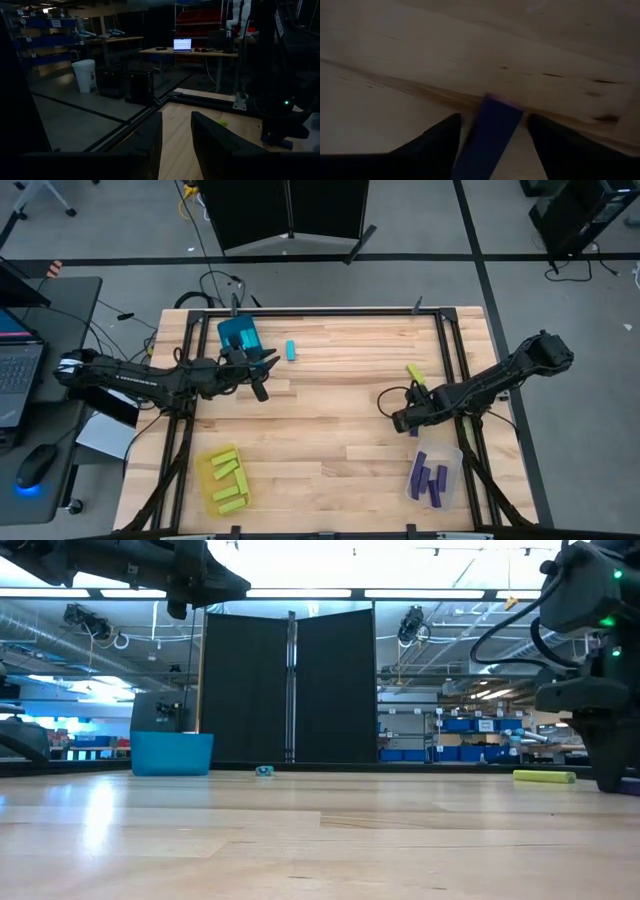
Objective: Sort blocks
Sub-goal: Put the purple block into the transparent bin
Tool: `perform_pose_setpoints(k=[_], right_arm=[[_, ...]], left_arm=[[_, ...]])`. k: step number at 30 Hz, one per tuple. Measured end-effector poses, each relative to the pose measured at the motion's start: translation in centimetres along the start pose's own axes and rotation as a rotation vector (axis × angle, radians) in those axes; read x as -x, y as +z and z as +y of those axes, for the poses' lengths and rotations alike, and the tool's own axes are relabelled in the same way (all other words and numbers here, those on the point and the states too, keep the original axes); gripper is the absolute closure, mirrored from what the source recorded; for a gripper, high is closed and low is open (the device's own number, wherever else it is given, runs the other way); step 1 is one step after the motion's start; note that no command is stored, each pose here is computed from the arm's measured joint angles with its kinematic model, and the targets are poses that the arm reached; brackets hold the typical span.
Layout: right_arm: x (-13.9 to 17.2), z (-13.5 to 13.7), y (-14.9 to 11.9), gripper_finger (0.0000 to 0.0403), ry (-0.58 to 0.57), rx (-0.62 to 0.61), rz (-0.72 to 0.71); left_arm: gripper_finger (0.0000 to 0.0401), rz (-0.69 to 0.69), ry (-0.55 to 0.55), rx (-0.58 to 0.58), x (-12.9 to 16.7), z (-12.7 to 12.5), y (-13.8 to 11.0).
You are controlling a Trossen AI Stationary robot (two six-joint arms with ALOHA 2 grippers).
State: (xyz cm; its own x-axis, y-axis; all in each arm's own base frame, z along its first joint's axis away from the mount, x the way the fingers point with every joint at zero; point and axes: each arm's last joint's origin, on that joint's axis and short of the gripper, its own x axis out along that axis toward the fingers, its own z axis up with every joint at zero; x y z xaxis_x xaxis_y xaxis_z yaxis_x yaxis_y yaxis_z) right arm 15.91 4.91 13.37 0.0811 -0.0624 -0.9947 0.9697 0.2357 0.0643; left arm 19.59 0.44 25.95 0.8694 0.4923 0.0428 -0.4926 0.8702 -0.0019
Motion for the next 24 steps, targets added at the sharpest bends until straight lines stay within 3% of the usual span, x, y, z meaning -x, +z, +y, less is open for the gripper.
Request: perform_pose_setpoints(k=[5,12,24], right_arm=[[-0.01,-0.14,0.01,0.0192,-0.014,0.001,0.001],[-0.04,-0.2,0.0,0.0287,-0.02,0.0,0.005],[0.46,0.22,0.19,0.029,-0.019,0.05,-0.07]], left_arm=[[0.0291,0.0,0.001,0.0,-0.01,0.01,0.0],[0.0291,0.0,0.014,-0.001,-0.12,0.23,0.0],[0.0291,0.0,0.014,0.001,-0.13,0.23,0.0]])
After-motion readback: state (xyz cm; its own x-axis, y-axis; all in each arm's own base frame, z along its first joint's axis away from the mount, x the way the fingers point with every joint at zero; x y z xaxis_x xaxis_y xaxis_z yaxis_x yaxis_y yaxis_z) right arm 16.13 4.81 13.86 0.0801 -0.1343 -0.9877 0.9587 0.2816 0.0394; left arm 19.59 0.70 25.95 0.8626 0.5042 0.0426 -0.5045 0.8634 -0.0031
